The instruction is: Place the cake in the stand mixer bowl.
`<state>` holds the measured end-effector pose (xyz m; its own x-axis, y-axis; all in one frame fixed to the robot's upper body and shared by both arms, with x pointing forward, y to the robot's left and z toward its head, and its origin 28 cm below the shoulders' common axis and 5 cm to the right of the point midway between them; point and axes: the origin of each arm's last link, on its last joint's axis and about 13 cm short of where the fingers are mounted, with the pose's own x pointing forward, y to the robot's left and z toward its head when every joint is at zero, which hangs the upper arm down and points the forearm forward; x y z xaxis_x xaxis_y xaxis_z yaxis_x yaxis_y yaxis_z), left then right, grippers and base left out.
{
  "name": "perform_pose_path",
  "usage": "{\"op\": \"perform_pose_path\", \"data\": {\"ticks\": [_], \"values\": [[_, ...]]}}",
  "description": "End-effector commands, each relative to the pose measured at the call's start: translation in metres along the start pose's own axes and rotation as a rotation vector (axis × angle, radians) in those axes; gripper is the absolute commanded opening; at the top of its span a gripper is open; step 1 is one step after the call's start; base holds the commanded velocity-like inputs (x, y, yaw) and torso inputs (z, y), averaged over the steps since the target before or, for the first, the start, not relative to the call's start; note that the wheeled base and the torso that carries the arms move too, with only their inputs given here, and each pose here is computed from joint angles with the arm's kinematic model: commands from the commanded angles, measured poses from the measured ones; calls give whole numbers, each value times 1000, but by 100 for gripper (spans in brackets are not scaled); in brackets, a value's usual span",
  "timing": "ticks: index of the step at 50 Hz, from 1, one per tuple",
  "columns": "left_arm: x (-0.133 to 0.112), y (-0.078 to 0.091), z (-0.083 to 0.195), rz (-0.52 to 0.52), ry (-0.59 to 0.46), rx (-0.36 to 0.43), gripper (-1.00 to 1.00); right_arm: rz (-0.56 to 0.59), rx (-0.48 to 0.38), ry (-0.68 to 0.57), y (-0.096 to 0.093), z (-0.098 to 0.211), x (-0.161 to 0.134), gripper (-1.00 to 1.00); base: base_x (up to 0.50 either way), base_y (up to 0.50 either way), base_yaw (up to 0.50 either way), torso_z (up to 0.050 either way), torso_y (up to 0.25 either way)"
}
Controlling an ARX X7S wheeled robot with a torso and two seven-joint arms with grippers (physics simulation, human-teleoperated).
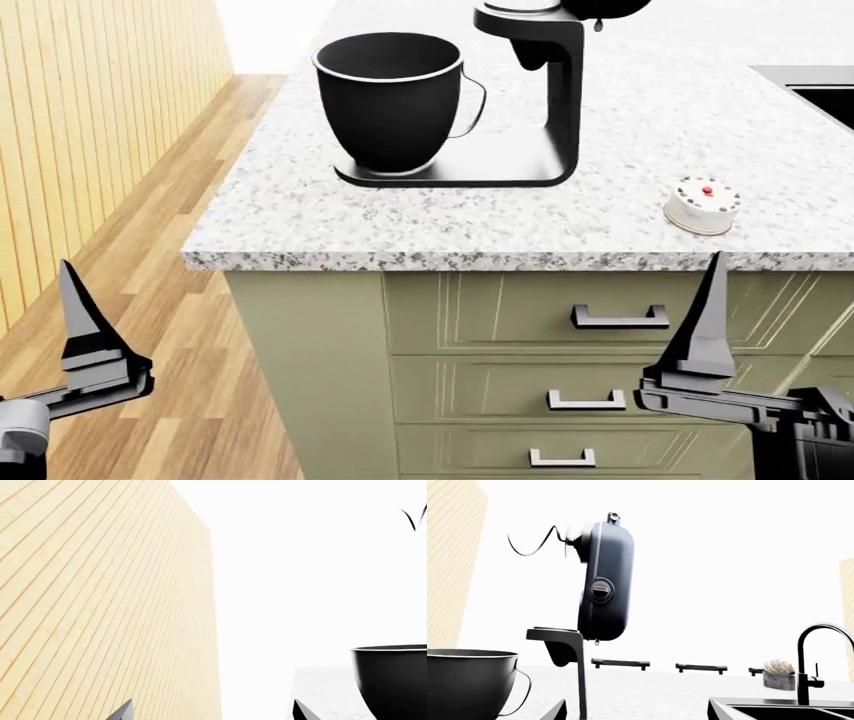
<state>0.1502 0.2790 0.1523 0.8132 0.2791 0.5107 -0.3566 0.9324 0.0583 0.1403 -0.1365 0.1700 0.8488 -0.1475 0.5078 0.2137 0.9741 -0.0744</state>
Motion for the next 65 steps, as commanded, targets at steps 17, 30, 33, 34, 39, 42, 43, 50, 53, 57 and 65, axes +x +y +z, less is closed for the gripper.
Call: {"op": "perform_pose_path", "data": {"ticks": [17,30,33,34,39,42,43,50,53,57,65], "values": [[-1,-2,-4,-20,10,14,100,-33,-39,0,-1,3,0,100,218,0,0,0,0],[0,-3,-4,-26,11,18,100,-34,-26,-15,-2,5,-1,100,500,0,0,0,0],[0,-3,-5,-27,11,19,100,-37,-26,-19,-2,5,-1,100,500,0,0,0,0],[-1,-3,-5,-28,11,19,100,-45,-31,-19,-2,5,-1,100,500,0,0,0,0],[-1,-3,-5,-29,13,22,100,-54,-24,-28,-3,6,0,100,122,0,0,0,0],[-1,-3,-5,-31,12,21,100,-53,-24,-28,-3,6,0,100,0,0,0,0,0],[-1,-3,-5,-31,12,21,100,-52,-26,-29,-3,7,-1,100,0,0,0,0,0],[-1,-4,-5,-36,11,22,100,-57,-23,-19,-3,7,1,100,0,0,0,0,0],[-1,-4,-5,-38,11,21,100,-65,-2,4,-5,8,4,100,0,0,0,0,0],[-1,-4,-5,-42,10,19,100,-65,-21,36,-7,10,8,100,0,0,0,0,0],[-1,-4,-6,-47,14,16,100,-10,-79,221,-36,39,35,100,0,0,0,0,0]]}}
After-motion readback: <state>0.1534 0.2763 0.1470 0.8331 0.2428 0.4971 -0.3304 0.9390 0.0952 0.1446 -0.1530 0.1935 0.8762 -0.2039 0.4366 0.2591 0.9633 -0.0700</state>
